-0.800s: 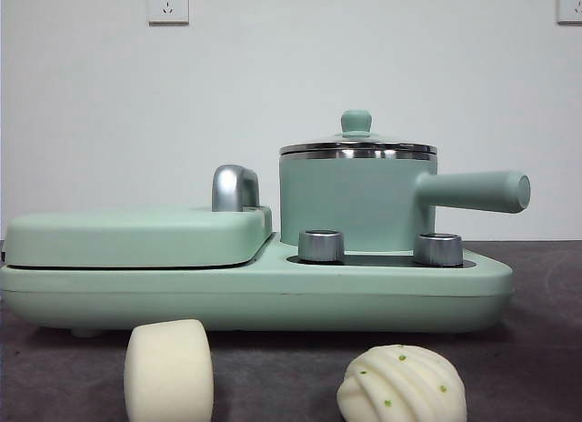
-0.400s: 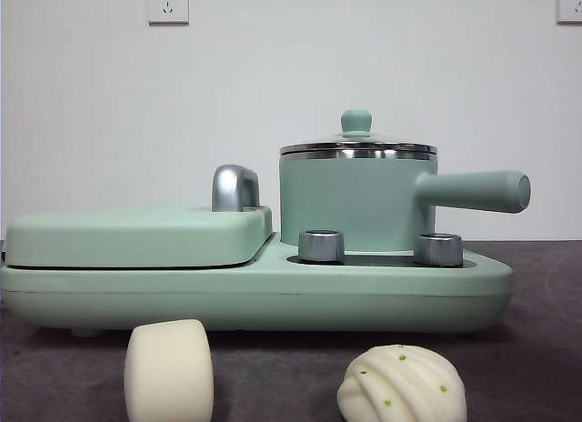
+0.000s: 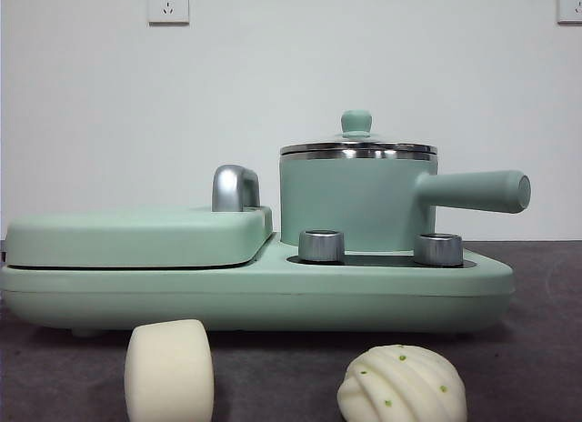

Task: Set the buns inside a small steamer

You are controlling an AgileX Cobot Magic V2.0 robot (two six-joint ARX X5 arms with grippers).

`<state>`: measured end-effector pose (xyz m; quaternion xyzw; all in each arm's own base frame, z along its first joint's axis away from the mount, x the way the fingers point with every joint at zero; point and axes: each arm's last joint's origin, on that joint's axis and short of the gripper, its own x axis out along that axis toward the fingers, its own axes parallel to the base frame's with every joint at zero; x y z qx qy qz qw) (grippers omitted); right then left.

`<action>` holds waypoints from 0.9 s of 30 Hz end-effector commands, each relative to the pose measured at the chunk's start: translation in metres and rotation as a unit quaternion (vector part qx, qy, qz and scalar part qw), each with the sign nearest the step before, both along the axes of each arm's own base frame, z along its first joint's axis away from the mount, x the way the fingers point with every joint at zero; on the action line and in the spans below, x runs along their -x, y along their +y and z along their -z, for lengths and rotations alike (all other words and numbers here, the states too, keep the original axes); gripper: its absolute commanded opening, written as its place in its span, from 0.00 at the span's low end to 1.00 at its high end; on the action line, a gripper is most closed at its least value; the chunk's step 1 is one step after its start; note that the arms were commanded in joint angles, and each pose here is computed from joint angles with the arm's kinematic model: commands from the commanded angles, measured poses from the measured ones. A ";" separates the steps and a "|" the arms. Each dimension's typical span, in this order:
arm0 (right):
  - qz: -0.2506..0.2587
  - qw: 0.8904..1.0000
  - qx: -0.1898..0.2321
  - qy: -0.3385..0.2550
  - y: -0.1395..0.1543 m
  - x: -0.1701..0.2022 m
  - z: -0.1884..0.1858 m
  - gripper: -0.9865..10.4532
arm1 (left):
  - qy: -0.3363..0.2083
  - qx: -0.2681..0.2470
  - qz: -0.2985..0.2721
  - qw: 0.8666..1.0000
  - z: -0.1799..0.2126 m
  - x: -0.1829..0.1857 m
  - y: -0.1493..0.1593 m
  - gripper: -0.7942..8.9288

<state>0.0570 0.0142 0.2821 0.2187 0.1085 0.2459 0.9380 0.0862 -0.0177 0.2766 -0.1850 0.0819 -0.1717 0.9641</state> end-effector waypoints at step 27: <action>-0.142 0.982 0.123 -0.009 0.005 -0.029 -0.071 0.17 | 0.050 -0.038 0.314 0.947 -0.071 -0.071 -0.037 0.24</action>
